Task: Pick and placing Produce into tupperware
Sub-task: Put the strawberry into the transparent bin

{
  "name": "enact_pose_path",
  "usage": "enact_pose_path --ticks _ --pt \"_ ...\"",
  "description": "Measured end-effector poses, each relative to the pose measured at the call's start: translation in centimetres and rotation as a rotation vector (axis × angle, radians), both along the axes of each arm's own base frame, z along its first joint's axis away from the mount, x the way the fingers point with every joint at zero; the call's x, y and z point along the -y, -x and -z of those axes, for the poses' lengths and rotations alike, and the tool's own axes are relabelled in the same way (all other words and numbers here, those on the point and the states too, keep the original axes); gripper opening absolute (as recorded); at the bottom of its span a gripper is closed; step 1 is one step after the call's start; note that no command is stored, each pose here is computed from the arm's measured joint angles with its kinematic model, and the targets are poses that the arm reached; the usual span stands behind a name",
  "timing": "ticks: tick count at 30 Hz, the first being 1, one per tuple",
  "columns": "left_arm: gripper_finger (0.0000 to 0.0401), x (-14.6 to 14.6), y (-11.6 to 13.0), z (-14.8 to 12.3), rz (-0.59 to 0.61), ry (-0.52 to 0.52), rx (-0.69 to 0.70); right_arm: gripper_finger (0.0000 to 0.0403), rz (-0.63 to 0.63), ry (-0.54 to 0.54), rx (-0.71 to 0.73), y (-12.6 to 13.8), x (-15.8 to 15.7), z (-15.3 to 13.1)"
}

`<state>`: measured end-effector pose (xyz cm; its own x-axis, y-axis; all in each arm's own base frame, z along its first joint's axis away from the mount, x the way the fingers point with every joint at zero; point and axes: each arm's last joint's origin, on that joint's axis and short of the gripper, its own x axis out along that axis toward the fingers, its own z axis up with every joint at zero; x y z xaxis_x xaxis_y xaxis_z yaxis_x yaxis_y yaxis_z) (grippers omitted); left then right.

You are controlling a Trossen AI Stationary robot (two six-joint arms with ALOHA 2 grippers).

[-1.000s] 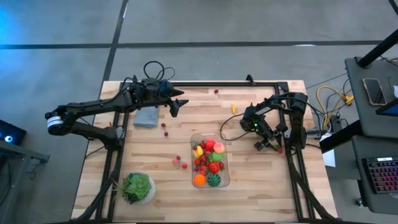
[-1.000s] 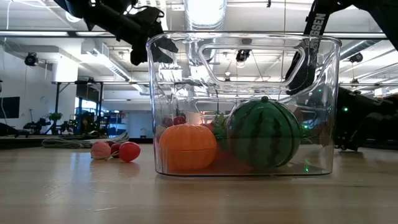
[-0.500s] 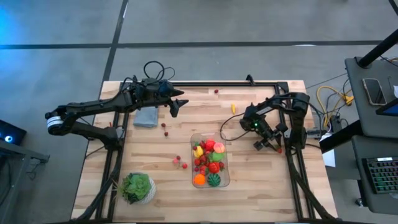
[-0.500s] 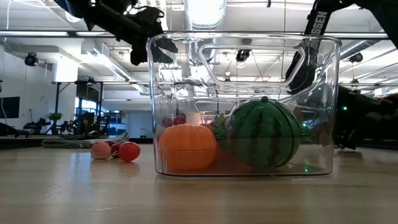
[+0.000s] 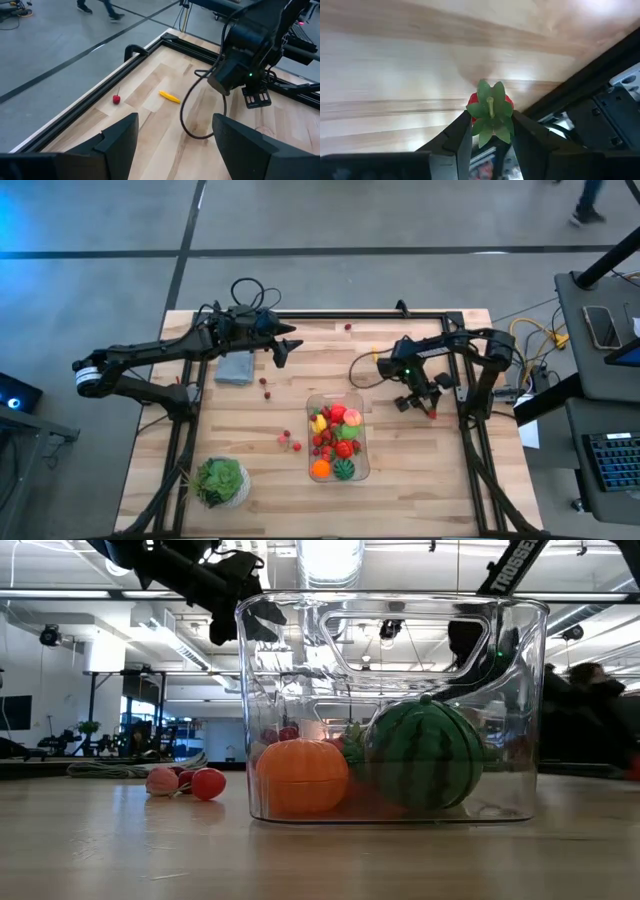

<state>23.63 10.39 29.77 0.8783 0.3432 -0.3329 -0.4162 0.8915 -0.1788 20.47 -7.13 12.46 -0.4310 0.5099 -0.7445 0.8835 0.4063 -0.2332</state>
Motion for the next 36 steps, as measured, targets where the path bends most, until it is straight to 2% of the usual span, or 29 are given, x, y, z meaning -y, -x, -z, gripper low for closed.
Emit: enact_pose_path --ticks 8,15,21,26,30,36 --pt "0.024 0.0 0.0 0.0 0.0 0.0 0.0 0.0118 0.068 0.125 0.18 -2.9 1.2 -4.2" --pt "0.024 0.0 0.0 0.0 0.0 0.001 -0.002 0.0118 0.112 0.247 0.408 -5.3 1.5 -10.2" --pt "0.024 0.0 0.0 0.0 0.0 0.002 -0.005 0.0118 0.082 0.33 0.741 -7.3 0.0 -16.6" --pt "0.024 0.0 0.0 0.1 0.0 0.004 -0.008 0.0118 0.001 0.296 1.041 -9.5 -2.9 -20.7" --pt "0.024 0.0 0.1 0.3 0.0 0.013 -0.03 0.0118 -0.113 0.246 1.102 -11.0 -5.7 -21.4" --pt "0.024 0.2 0.4 1.0 0.004 0.042 -0.11 0.0118 -0.231 0.175 1.051 -13.3 -9.5 -19.3"
